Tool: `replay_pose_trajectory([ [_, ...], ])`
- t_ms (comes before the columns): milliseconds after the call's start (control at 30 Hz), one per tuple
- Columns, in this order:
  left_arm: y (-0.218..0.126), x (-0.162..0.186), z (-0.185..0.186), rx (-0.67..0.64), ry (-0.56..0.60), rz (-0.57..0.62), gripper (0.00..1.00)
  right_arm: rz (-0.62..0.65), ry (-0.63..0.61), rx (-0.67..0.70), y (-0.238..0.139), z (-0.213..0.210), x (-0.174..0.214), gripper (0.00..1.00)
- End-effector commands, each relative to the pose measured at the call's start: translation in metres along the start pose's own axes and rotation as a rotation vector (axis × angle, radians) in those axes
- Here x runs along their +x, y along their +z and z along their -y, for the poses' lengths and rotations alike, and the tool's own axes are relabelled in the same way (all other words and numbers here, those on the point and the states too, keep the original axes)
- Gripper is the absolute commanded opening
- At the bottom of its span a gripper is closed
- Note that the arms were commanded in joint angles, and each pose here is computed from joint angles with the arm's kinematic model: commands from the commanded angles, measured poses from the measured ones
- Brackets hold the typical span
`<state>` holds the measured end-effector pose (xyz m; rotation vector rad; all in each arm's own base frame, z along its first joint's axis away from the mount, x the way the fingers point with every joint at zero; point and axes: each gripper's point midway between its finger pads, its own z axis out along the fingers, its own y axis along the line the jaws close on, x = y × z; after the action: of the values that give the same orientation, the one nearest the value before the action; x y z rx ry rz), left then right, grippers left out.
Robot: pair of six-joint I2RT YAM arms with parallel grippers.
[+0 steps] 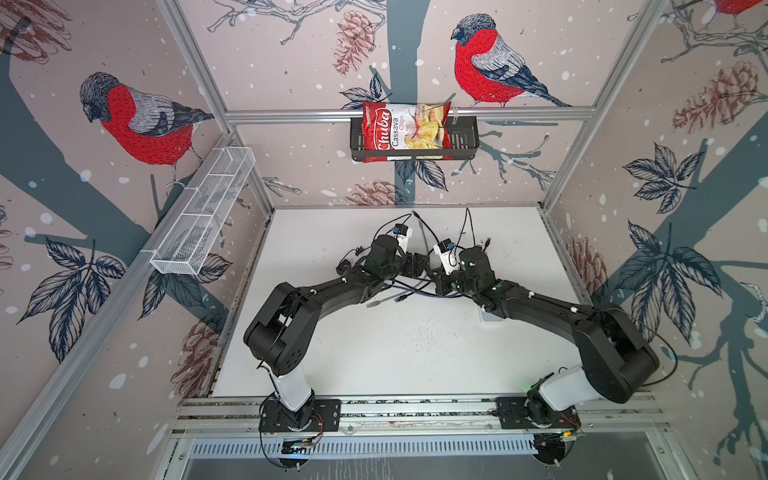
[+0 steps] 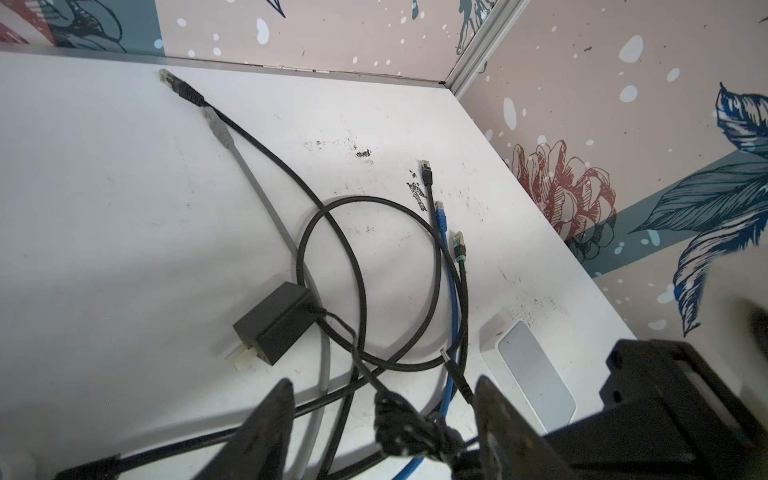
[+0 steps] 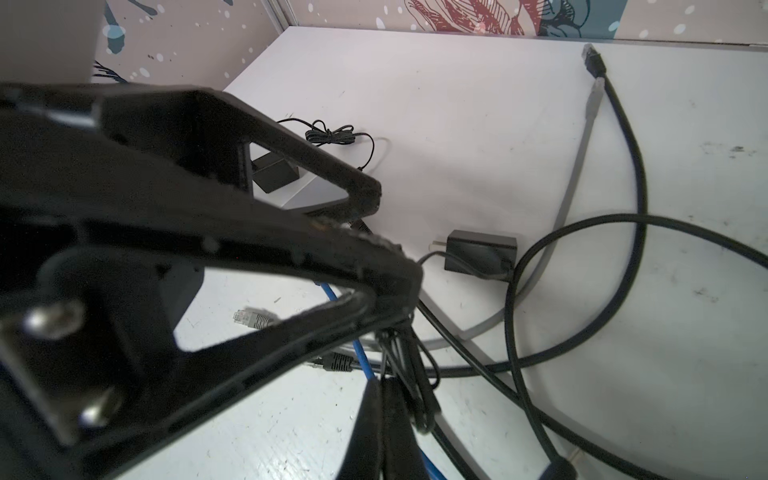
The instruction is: Insert the plug into the switch port
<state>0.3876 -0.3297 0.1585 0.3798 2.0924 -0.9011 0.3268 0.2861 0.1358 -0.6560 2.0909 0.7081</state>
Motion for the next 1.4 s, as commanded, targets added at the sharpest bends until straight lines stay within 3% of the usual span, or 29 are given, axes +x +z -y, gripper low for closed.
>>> replay_pose_trajectory([
  [0,0.001,0.001,0.005,0.035,-0.044,-0.013,0.65,0.048,-0.028,0.013,0.001,0.000,-0.012,0.00],
  [167,0.005,0.008,0.009,0.071,-0.077,-0.038,0.61,0.055,-0.035,0.027,0.005,0.001,-0.015,0.00],
  [267,0.007,0.011,0.008,0.077,-0.085,-0.047,0.53,0.058,-0.043,0.024,0.007,-0.001,-0.016,0.00],
  [433,0.009,0.007,0.009,0.093,-0.074,-0.037,0.21,0.042,-0.053,0.021,0.011,-0.002,-0.015,0.01],
  [633,0.014,0.001,0.009,0.103,-0.072,-0.056,0.06,-0.011,-0.092,0.077,0.011,0.008,-0.007,0.07],
  [900,0.015,-0.006,0.001,0.054,-0.028,-0.095,0.04,-0.048,-0.224,0.134,-0.007,0.021,-0.004,0.27],
  [1167,0.013,-0.011,0.002,0.068,-0.029,-0.095,0.05,0.085,-0.326,0.152,-0.020,0.022,-0.007,0.30],
  [1367,0.011,-0.014,0.005,0.091,-0.043,-0.084,0.05,0.169,-0.292,0.122,-0.015,0.018,-0.007,0.34],
])
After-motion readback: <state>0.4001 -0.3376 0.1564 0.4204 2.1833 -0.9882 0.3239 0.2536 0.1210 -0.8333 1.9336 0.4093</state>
